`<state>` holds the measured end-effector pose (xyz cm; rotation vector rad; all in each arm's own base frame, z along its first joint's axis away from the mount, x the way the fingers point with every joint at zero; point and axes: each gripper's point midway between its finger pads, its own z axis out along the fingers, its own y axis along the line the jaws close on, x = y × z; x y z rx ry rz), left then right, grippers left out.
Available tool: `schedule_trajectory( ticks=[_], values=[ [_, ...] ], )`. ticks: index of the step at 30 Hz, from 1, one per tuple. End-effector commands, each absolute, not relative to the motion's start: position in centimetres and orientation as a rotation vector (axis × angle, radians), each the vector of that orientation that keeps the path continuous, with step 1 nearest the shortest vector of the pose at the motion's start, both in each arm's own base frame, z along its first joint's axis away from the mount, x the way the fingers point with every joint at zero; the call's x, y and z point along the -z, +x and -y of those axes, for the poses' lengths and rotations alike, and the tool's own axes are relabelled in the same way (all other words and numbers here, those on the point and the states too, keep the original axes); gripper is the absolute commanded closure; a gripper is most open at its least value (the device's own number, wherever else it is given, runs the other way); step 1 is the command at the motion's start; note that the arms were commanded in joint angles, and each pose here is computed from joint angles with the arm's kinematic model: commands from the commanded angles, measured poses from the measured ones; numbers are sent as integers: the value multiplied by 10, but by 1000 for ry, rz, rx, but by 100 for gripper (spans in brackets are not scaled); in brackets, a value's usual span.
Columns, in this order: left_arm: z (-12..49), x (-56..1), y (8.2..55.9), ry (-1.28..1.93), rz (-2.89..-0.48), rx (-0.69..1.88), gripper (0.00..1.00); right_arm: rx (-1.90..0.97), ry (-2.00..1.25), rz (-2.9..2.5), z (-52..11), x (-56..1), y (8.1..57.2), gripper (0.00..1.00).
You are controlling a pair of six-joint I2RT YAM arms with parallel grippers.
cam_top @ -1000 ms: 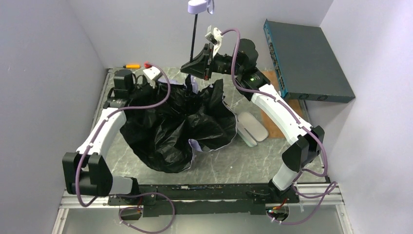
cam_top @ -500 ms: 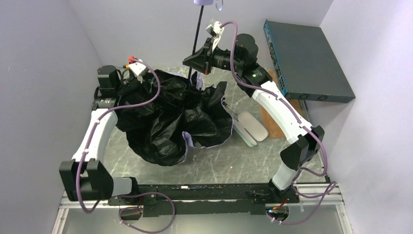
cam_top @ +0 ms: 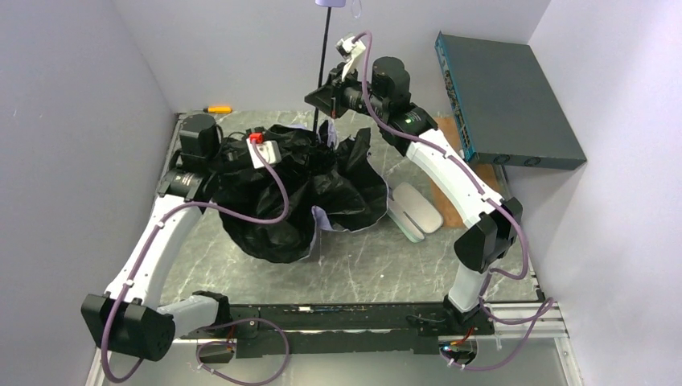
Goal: Open the umbrella
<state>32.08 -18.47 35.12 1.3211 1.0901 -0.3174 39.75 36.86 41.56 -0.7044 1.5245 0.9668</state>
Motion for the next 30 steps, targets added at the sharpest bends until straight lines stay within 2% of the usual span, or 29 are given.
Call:
schedule_trajectory(
  ticks=[1, 4, 7, 13, 19, 22, 24, 25, 26, 30],
  values=[
    [203, -340, 319, 1423, -1010, 306, 60, -989, -668, -1367, -369, -473, 382, 100],
    [217, -321, 317, 1492, -997, 318, 66, -998, -662, -1361, -371, -476, 380, 100],
    [226, -293, 311, 1562, -1014, 352, 67, -994, -651, -1351, -372, -482, 381, 100],
    [233, -229, 266, 1741, -1048, 473, 68, -959, -588, -1324, -369, -499, 391, 100],
    [222, -190, 235, 1818, -1096, 543, 68, -892, -532, -1308, -362, -509, 403, 100],
    [218, -180, 219, 1846, -1100, 569, 63, -827, -476, -1316, -353, -509, 414, 100],
    [218, -192, 211, 1826, -1085, 584, 56, -771, -451, -1322, -350, -509, 419, 100],
    [222, -214, 213, 1783, -1053, 573, 45, -753, -444, -1334, -349, -506, 420, 100],
    [224, -235, 213, 1722, -1048, 577, 39, -737, -437, -1338, -349, -506, 419, 100],
    [232, -330, 231, 1497, -951, 488, 33, -672, -434, -1383, -355, -490, 412, 100]
  ],
)
